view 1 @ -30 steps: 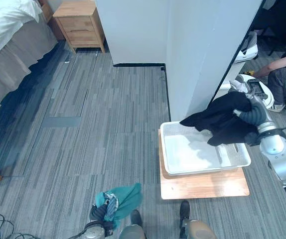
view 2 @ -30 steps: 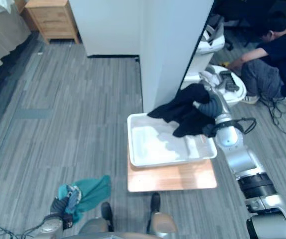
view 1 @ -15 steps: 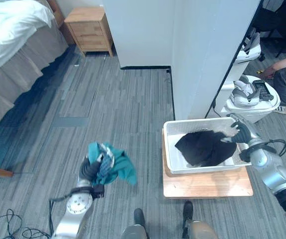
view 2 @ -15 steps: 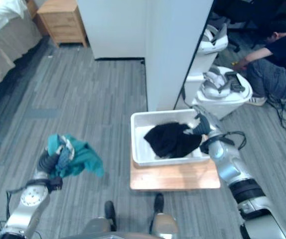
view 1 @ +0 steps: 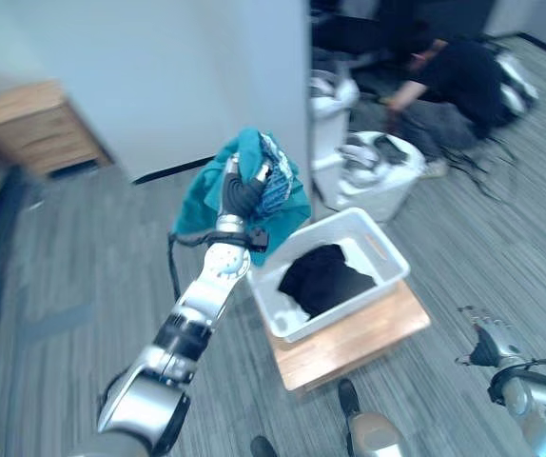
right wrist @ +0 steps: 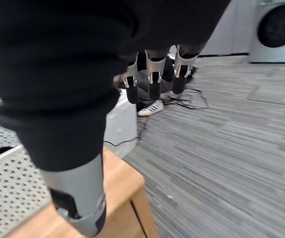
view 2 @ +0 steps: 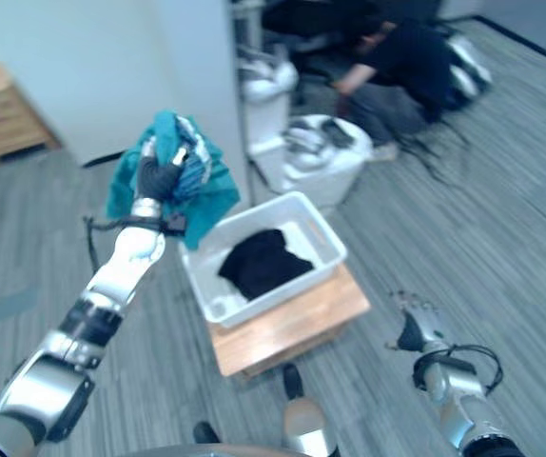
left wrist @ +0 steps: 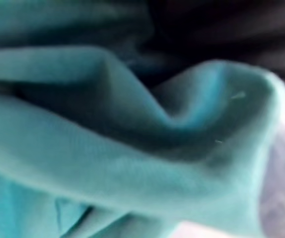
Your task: Tidy up the quilt and then pick up the clothes from the bed and put them into the laundry hamper.
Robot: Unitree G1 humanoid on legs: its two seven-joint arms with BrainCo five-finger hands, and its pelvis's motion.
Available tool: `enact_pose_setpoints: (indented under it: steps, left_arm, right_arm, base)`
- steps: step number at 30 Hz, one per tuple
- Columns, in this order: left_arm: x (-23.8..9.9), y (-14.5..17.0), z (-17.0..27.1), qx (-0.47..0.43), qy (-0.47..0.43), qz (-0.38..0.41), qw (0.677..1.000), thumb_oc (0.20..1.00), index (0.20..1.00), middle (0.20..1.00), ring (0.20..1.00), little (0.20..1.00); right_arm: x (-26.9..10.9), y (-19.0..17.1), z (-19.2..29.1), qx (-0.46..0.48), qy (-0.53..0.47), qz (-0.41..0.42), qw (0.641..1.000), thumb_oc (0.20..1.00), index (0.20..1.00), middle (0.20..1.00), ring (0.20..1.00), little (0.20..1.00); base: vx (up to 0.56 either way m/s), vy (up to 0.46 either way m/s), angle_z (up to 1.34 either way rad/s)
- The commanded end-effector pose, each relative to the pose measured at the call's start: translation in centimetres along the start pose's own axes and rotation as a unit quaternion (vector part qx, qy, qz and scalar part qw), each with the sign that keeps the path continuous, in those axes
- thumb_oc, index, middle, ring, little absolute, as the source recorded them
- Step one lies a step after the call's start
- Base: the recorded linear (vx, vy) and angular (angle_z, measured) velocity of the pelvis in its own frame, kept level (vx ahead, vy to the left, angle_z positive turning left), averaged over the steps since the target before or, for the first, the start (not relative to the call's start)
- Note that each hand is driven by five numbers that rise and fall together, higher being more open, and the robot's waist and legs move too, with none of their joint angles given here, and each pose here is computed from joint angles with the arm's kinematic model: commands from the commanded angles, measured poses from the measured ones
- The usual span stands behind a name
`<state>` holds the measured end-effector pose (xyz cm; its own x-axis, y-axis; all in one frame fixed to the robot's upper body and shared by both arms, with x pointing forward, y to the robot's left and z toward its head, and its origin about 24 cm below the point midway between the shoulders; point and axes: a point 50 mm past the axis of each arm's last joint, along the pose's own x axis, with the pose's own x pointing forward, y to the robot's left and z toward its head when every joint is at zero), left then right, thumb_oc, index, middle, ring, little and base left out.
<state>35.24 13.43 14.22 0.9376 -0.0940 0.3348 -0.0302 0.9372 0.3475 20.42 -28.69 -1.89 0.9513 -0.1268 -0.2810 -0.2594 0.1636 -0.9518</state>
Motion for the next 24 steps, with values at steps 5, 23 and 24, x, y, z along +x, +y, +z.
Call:
enact_pose_setpoints:
  steps: [5, 23, 24]
  left_arm:
    - [2.0, -1.5, 0.0, 0.017, 0.020, 0.030, 0.999, 0.200, 0.200, 0.200, 0.200, 0.200]
    - [-2.4, 12.0, -5.8, 0.117, 0.131, 0.177, 0.968, 1.000, 1.000, 1.000, 1.000, 1.000]
    - [-2.8, 12.9, -6.2, 0.131, 0.141, 0.184, 0.964, 1.000, 1.000, 1.000, 1.000, 1.000]
  right_arm:
    - [0.6, 0.6, -0.2, 0.004, 0.013, -0.006, 1.000, 1.000, 1.000, 1.000, 1.000, 1.000]
    - [-3.3, 7.5, -1.3, 0.112, 0.079, 0.164, 0.977, 1.000, 1.000, 1.000, 1.000, 1.000]
    - [-3.2, 7.6, -1.1, 0.112, 0.077, 0.169, 0.976, 1.000, 1.000, 1.000, 1.000, 1.000]
  base:
    - [-0.07, -0.003, -0.34]
    - [0.01, -0.021, 0.17]
    - [0.02, 0.009, 0.23]
